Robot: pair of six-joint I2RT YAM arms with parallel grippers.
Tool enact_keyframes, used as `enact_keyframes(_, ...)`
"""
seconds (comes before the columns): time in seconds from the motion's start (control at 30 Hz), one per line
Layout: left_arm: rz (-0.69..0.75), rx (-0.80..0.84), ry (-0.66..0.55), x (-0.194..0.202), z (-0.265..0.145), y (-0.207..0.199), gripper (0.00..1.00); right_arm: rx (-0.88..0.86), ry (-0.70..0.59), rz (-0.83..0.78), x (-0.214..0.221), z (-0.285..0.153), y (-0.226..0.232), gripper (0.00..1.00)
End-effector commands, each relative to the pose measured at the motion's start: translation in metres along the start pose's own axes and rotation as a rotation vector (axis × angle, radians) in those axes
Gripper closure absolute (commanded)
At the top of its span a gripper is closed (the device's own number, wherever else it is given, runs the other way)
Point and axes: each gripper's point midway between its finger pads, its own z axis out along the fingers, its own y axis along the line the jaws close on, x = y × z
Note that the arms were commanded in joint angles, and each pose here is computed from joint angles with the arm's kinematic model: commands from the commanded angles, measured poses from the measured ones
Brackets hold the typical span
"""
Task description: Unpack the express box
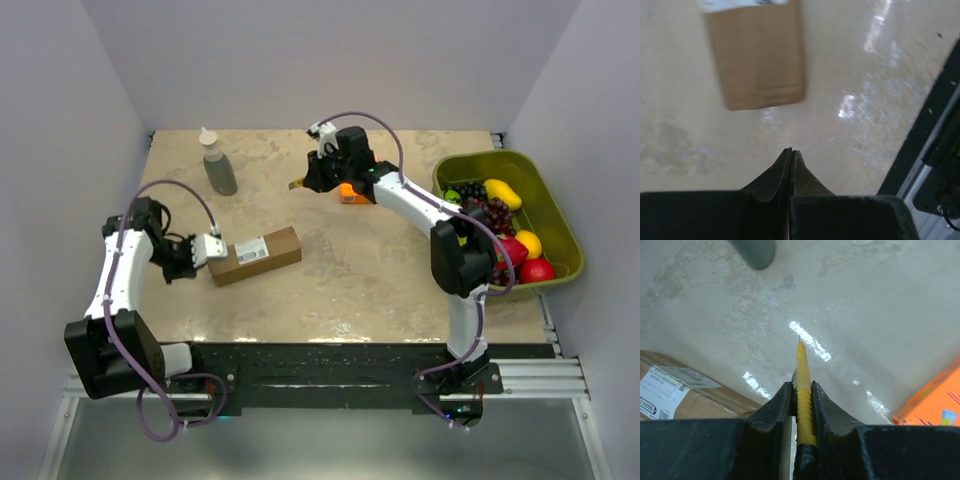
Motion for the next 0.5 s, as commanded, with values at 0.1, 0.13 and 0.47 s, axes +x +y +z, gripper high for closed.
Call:
enact_keyframes(0.1,0.103,0.217,-0.026,0.013,0.026,-0.039,1.00,-0.140,-0.046,-0.059,-0.016,0.010,0.047,1.00)
enact_keyframes(0.13,0.100,0.185,-0.047,0.006,0.030,-0.028,1.00,-0.142,-0.016,-0.062,-0.003,0.010,0.047,1.00)
enact_keyframes(0.47,0.103,0.043,-0.170,-0.057,0.068,0.044,1.00,-0.138,0.094,-0.074,0.051,-0.042,0.058,1.00)
